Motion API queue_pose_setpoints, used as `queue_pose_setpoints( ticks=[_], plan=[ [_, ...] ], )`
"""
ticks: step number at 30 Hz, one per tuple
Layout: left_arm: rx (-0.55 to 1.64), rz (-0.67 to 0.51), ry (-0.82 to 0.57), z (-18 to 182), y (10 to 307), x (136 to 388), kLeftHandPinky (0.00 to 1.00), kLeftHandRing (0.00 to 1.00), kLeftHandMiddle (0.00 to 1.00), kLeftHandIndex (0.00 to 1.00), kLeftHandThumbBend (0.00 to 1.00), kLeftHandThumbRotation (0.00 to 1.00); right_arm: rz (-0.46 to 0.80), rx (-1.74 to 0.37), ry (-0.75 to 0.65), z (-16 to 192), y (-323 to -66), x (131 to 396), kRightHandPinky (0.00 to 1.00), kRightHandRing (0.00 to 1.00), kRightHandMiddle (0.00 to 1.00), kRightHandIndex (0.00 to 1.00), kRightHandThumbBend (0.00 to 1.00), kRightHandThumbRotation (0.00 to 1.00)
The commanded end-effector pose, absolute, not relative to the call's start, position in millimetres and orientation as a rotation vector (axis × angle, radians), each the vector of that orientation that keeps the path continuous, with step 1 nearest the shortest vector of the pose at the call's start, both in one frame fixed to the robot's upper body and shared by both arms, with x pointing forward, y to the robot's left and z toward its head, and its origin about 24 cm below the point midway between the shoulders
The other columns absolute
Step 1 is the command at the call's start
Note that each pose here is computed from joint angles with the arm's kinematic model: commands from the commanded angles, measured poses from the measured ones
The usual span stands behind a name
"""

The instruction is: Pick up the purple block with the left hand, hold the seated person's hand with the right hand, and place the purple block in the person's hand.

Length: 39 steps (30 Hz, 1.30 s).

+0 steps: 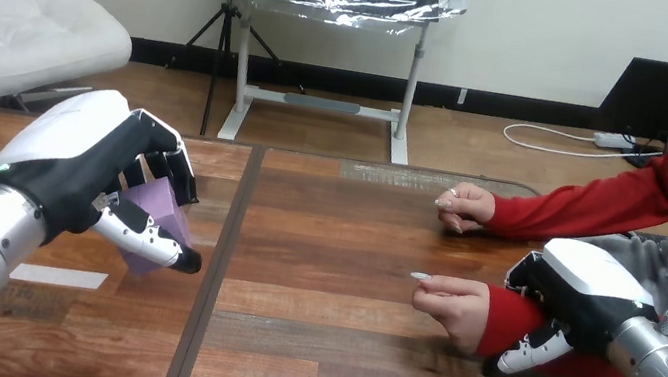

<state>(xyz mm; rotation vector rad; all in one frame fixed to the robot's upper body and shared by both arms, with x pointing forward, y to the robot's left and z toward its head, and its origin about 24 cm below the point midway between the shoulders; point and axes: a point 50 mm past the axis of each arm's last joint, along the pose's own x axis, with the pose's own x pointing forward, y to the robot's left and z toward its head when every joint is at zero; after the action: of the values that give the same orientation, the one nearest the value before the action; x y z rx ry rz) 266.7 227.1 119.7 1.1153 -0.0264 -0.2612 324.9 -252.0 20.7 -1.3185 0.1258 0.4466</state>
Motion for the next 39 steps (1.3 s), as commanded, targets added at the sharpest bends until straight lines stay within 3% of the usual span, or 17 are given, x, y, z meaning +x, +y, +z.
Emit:
queue_pose_setpoints(
  ticks=[1,39],
  plan=[
    [1.137,-0.204,-0.14,146,228,275,0.3,0.32,0.37,0.39,0.76,0.0,0.333,-1.303,-0.031,70,-249,353,0.18,0.22,0.28,0.28,0.82,0.21],
    [0.967,-0.173,-0.211,140,208,285,0.35,0.36,0.4,0.4,0.76,0.0,0.313,-1.204,-0.186,113,-235,366,0.22,0.23,0.27,0.27,0.84,0.24]
  ],
)
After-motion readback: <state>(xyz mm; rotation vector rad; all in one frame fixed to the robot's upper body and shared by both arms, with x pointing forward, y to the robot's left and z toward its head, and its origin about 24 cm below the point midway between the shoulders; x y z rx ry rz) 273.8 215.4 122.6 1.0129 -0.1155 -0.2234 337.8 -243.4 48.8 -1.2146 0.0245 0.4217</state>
